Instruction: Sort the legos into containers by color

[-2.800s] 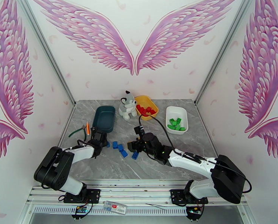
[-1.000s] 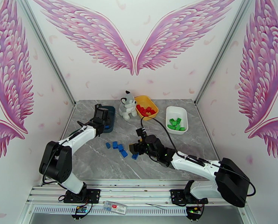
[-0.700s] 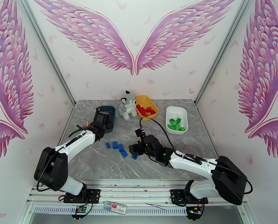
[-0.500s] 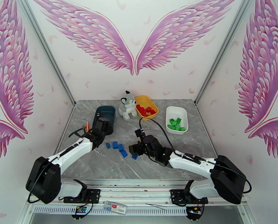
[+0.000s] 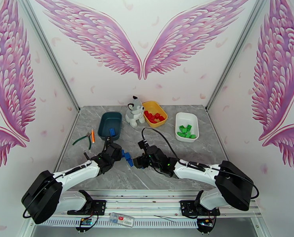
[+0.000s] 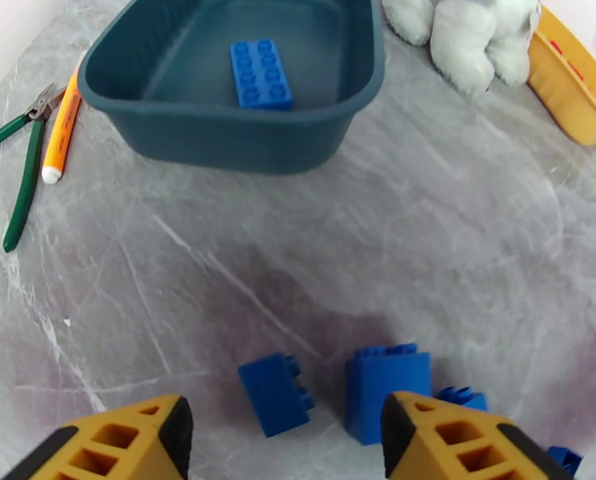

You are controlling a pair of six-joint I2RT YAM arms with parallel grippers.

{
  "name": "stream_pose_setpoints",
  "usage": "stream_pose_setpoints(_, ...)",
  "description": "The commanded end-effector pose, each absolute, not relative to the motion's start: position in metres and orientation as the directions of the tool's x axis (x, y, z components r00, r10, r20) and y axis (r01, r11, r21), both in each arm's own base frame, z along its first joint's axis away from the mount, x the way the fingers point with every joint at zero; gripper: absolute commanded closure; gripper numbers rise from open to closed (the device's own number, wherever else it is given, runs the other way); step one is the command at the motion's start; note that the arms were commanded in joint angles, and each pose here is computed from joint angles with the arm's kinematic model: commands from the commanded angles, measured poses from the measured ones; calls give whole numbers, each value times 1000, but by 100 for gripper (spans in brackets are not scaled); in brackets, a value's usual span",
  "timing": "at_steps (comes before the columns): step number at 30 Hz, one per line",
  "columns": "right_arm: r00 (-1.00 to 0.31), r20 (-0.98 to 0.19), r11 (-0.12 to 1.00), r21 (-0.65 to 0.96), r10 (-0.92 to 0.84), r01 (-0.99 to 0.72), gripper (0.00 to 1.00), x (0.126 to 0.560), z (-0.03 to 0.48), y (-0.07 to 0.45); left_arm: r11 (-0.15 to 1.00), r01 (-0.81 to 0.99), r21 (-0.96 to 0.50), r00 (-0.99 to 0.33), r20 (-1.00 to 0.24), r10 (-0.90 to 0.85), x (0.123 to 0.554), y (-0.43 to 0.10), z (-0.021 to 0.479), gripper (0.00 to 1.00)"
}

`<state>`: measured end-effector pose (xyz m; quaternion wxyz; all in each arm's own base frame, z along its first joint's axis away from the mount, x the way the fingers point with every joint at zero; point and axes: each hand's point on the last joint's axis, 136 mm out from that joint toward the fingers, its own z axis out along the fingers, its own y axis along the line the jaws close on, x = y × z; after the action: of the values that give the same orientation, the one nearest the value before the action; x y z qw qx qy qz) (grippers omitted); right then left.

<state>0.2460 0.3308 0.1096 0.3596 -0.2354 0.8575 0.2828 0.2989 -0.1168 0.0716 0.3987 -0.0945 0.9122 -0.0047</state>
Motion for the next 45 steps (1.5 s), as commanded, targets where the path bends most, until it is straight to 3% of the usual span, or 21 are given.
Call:
stream_pose_setpoints(1, -624, -757, 716, 323, -197, -618, 25, 246, 114, 342, 972, -208, -107, -632, -743, -217, 303, -115, 67, 36)
stream_pose_setpoints(26, -638, -735, 708, 324, -229, -628, 26, 237, 99, 355, 964, -241, -112, -687, -682, -251, 308, -105, 16, 53)
stream_pose_setpoints(45, -639, -734, 709, 324, -229, -626, 27, 236, 99, 355, 966, -218, -137, -661, -707, -249, 305, -103, 40, 73)
